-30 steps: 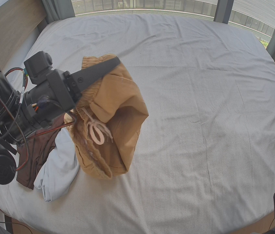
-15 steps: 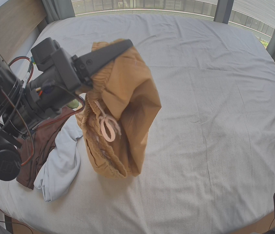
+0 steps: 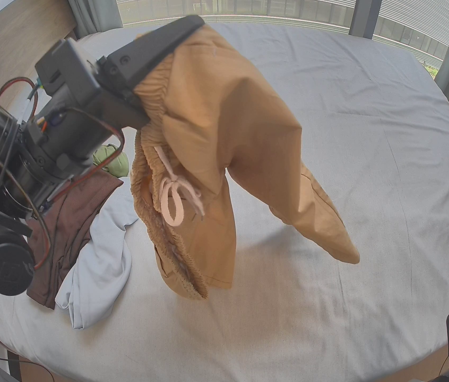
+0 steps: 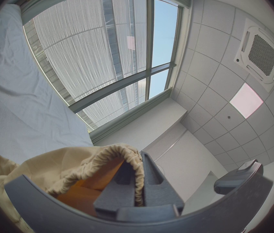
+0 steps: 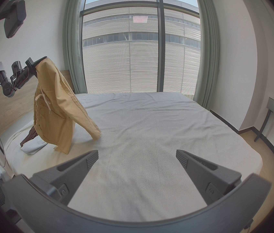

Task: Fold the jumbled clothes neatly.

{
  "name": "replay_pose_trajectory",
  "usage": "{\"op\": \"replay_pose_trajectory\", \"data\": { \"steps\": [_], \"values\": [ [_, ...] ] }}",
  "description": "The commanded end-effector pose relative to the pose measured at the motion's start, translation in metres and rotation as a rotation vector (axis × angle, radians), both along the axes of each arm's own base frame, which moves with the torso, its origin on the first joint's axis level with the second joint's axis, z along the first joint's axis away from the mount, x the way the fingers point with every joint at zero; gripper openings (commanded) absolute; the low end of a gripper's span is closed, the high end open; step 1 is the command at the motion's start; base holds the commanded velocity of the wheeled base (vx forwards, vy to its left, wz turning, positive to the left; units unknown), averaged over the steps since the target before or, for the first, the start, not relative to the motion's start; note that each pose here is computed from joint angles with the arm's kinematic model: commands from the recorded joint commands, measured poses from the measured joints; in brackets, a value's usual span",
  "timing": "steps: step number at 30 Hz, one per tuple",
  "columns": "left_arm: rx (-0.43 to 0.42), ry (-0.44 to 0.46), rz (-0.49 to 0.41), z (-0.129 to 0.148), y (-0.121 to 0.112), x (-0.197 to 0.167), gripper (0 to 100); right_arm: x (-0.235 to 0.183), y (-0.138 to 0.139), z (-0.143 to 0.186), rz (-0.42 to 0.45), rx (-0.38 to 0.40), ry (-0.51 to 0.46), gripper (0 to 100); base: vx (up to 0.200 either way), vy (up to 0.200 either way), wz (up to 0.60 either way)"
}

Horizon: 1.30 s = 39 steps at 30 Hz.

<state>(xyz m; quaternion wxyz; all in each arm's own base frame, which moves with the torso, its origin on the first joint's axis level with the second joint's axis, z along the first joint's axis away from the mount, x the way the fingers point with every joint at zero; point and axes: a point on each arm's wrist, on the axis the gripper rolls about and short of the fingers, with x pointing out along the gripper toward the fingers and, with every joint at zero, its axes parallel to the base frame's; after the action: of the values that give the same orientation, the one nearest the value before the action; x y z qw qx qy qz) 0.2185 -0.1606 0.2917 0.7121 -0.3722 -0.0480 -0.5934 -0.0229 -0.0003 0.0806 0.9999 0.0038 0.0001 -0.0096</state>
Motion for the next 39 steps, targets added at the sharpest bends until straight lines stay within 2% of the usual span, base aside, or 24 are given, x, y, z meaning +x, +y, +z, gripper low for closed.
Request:
{"op": "replay_pose_trajectory", "data": {
  "steps": [1, 7, 15, 33, 35, 36, 37, 39],
  "values": [
    [0.031, 0.026, 0.013, -0.021, -0.007, 0.013, 0, 0.000, 0.000, -0.005, 0.001, 0.000, 0.001, 100, 0.000, 0.000, 0.00],
    [0.041, -0.008, 0.036, -0.031, -0.011, 0.021, 0, 0.000, 0.000, -0.005, 0.001, 0.002, 0.001, 100, 0.000, 0.000, 0.00],
    [0.106, -0.088, 0.086, -0.041, -0.011, 0.019, 0, 0.000, 0.000, -0.005, 0.002, 0.000, 0.001, 100, 0.000, 0.000, 0.00],
    [0.110, -0.141, 0.112, -0.039, -0.010, 0.019, 0, 0.000, 0.000, -0.004, -0.001, 0.002, -0.008, 100, 0.000, 0.000, 0.00],
    [0.110, -0.141, 0.112, -0.039, -0.010, 0.019, 0, -0.001, 0.000, 0.007, 0.002, -0.002, -0.098, 100, 0.000, 0.000, 0.00],
    [0.110, -0.141, 0.112, -0.039, -0.010, 0.019, 0, -0.001, 0.000, 0.007, 0.002, -0.002, -0.098, 100, 0.000, 0.000, 0.00],
    [0.110, -0.143, 0.113, -0.038, -0.010, 0.018, 0, -0.006, 0.000, 0.026, 0.000, -0.005, -0.193, 100, 0.000, 0.000, 0.00],
    [0.110, -0.143, 0.113, -0.038, -0.010, 0.018, 0, -0.010, 0.000, 0.037, 0.000, -0.008, -0.218, 100, 0.000, 0.000, 0.00]
  ]
}}
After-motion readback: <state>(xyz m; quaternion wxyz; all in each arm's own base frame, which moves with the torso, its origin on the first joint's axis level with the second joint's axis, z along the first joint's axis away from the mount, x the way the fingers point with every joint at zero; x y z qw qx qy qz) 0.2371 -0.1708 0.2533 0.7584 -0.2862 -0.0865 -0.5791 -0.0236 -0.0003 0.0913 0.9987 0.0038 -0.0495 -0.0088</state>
